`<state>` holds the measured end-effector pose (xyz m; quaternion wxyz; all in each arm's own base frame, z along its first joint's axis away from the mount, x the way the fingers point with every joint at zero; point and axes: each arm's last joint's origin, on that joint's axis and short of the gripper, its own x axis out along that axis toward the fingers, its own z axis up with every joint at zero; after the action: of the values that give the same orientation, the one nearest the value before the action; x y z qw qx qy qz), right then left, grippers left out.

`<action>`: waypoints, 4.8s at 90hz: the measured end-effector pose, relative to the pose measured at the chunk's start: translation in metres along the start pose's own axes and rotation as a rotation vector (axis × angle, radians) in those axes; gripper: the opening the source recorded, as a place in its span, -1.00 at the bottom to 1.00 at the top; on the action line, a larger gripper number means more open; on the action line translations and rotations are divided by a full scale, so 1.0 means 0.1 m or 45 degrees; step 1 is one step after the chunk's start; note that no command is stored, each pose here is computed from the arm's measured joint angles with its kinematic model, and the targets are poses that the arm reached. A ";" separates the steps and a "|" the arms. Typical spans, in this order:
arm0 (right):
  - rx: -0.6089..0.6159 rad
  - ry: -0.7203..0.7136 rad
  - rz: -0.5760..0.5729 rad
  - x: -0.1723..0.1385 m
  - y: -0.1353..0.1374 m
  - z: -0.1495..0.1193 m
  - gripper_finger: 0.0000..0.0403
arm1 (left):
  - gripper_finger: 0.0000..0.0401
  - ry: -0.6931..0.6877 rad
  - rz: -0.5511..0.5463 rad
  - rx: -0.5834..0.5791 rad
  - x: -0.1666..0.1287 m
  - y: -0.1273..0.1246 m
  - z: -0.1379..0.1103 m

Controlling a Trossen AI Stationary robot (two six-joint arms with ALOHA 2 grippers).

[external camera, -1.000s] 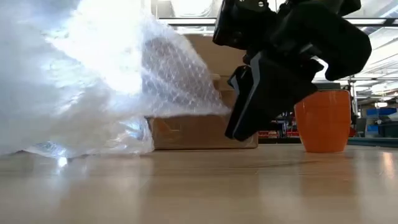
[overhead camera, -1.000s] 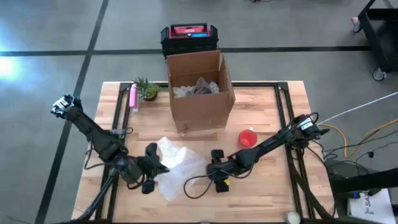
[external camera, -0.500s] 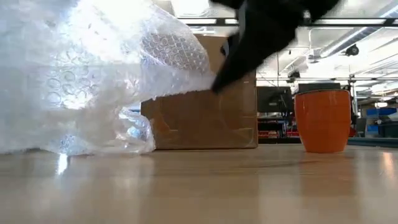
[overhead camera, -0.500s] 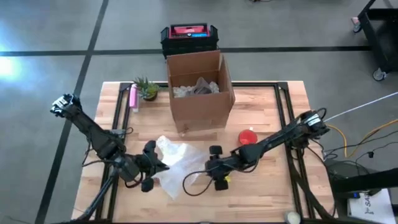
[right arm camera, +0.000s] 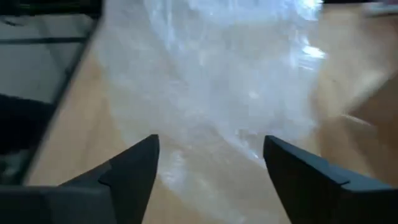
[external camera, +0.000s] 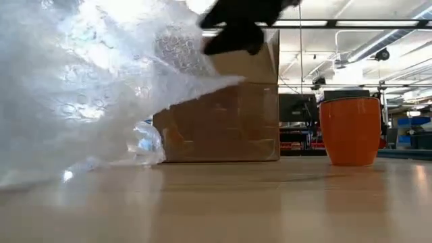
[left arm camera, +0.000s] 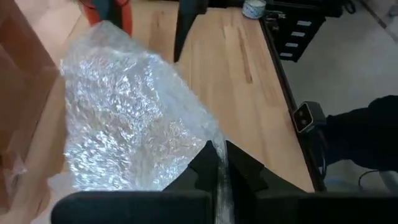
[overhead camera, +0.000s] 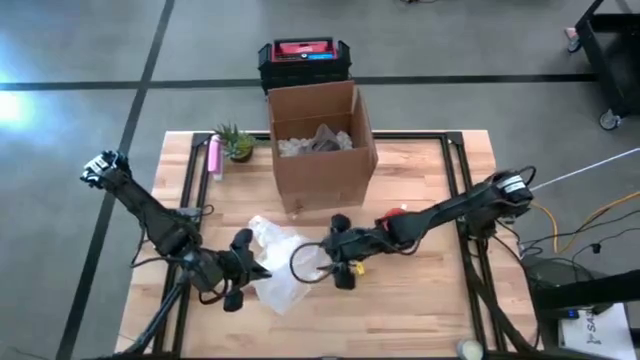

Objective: Wrap mug
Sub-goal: Prepare the transparent bubble wrap

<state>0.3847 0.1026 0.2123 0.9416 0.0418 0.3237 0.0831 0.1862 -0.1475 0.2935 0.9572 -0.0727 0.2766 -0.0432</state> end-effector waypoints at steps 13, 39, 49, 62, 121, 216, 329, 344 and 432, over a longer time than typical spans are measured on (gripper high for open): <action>-0.013 -0.127 0.225 0.24 0.02 -0.01 0.49 | -1.00 -0.003 -0.003 0.018 0.00 0.00 0.00; -0.028 -0.190 0.261 0.36 0.05 0.05 0.09 | -1.00 -0.004 -0.002 0.022 0.00 0.00 0.00; -0.052 -0.215 0.281 0.33 0.07 0.14 -0.31 | -1.00 -0.004 -0.002 0.022 0.00 0.00 0.00; -0.104 -0.189 0.309 0.30 0.12 0.20 -0.88 | -1.00 -0.004 -0.002 0.018 0.00 0.00 0.00; -0.178 0.230 0.311 0.11 0.41 0.24 -1.00 | -0.71 -0.015 0.004 -0.021 0.01 0.01 0.02; 0.061 0.555 -0.672 -0.53 1.21 -0.57 -1.00 | -0.36 0.411 0.393 0.056 0.89 0.13 -0.52; 0.097 0.517 -0.616 -0.54 1.38 -0.65 -1.00 | -0.99 0.505 0.347 -0.012 0.10 0.03 0.12; 0.096 0.509 -0.610 -0.53 1.38 -0.64 -1.00 | -0.86 0.468 0.370 0.115 0.05 0.15 0.01; 0.125 0.448 -0.577 -0.44 1.38 -0.74 -1.00 | -0.30 0.666 0.635 0.280 1.29 0.97 -0.91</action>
<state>0.2869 0.2323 0.1989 0.8624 -0.0013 0.4868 -0.1390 0.2501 -0.0785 0.1347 0.8375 0.1135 0.5146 0.1445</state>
